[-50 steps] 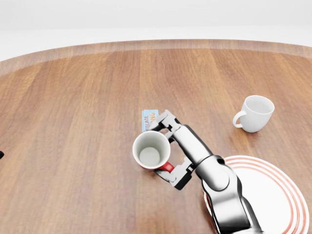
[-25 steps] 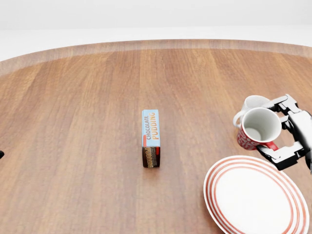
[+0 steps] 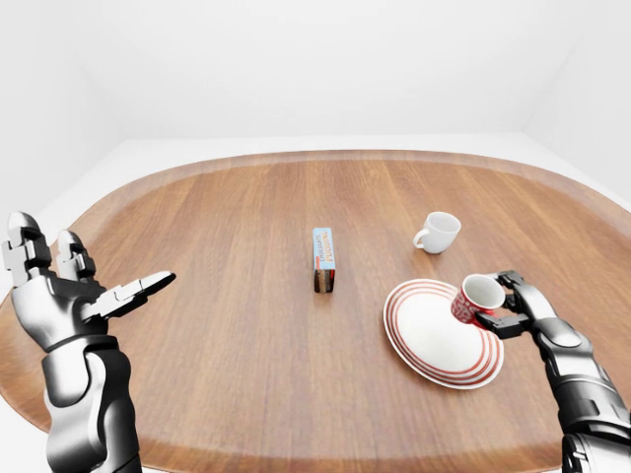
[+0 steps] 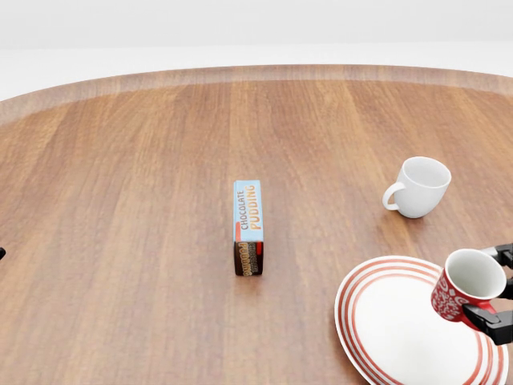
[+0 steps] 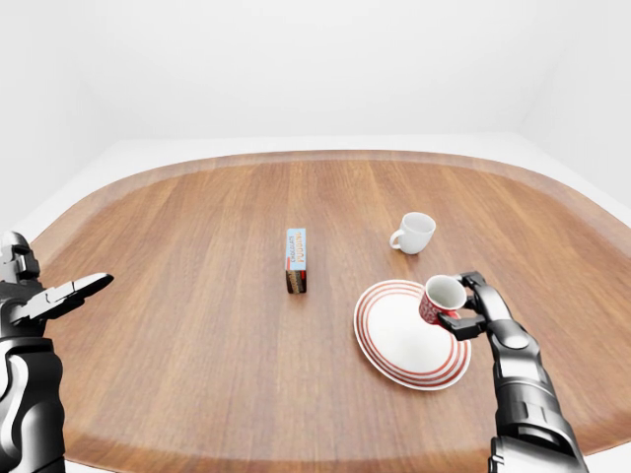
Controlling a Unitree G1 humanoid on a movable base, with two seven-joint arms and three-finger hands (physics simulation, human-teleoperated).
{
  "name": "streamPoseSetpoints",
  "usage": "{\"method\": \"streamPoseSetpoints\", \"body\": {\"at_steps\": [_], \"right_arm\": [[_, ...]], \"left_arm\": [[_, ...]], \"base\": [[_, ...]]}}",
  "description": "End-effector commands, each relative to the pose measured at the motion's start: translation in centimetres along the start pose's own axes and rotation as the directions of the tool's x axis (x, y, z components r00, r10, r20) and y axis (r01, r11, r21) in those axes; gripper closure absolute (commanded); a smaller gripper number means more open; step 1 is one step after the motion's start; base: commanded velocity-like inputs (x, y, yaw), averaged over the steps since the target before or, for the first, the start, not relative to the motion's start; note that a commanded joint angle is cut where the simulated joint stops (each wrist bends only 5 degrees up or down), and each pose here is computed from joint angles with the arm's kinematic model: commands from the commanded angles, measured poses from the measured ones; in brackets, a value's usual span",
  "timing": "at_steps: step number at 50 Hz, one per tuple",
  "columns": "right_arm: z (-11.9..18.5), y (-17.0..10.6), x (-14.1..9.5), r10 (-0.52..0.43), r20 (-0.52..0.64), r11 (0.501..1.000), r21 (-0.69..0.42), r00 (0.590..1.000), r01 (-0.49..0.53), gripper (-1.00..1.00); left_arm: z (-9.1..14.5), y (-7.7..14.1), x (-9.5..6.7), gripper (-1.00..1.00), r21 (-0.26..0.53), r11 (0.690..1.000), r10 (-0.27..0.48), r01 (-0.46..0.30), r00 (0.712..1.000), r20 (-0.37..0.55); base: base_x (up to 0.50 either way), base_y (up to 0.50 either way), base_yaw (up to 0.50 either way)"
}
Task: Pick up the red mug and put it on the plate
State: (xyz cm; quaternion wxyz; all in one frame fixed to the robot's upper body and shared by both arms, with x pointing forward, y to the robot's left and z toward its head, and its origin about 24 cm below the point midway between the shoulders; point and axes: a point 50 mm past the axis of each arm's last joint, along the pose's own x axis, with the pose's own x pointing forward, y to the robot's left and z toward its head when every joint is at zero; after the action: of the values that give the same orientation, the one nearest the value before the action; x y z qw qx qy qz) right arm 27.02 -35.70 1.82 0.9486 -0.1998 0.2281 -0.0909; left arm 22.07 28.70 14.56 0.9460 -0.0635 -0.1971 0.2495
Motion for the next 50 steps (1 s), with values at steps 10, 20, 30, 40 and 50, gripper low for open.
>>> {"method": "streamPoseSetpoints", "body": {"at_steps": [10, 20, 30, 40, 50], "right_arm": [[-3.3, 1.2, -0.1, 0.052, -0.153, 0.996, 0.086, 0.987, -0.040, 1.00], [-3.5, 1.5, -0.1, 0.066, -0.170, 0.994, 0.098, 0.983, -0.050, 1.00], [-3.6, 1.6, 0.0, 0.070, -0.172, 0.994, 0.098, 0.983, -0.054, 0.84], [-3.6, 1.6, -0.1, 0.067, -0.176, 0.994, 0.097, 0.982, -0.050, 0.14], [-3.7, 1.5, -0.1, 0.063, -0.183, 0.994, 0.098, 0.981, -0.045, 0.13]], "left_arm": [[-0.1, 0.0, 0.0, -1.00, 0.003, 1.000, -0.001, 0.001, 1.000, -0.002], [-0.2, 0.0, 0.0, -1.00, 0.003, 1.000, -0.001, 0.001, 1.000, -0.006], [-0.3, 0.0, 0.0, -1.00, 0.005, 1.000, -0.002, 0.002, 1.000, -0.010], [-0.2, 0.0, 0.0, -1.00, 0.005, 1.000, -0.002, 0.003, 1.000, -0.006], [-0.2, -0.1, -0.1, -1.00, 0.005, 1.000, -0.003, 0.003, 1.000, -0.007]], "base": [[0.00, 0.00, 0.00], [0.00, 0.00, 0.00], [0.00, 0.00, 0.00], [0.00, 0.00, 0.00], [0.00, 0.00, 0.00]]}}
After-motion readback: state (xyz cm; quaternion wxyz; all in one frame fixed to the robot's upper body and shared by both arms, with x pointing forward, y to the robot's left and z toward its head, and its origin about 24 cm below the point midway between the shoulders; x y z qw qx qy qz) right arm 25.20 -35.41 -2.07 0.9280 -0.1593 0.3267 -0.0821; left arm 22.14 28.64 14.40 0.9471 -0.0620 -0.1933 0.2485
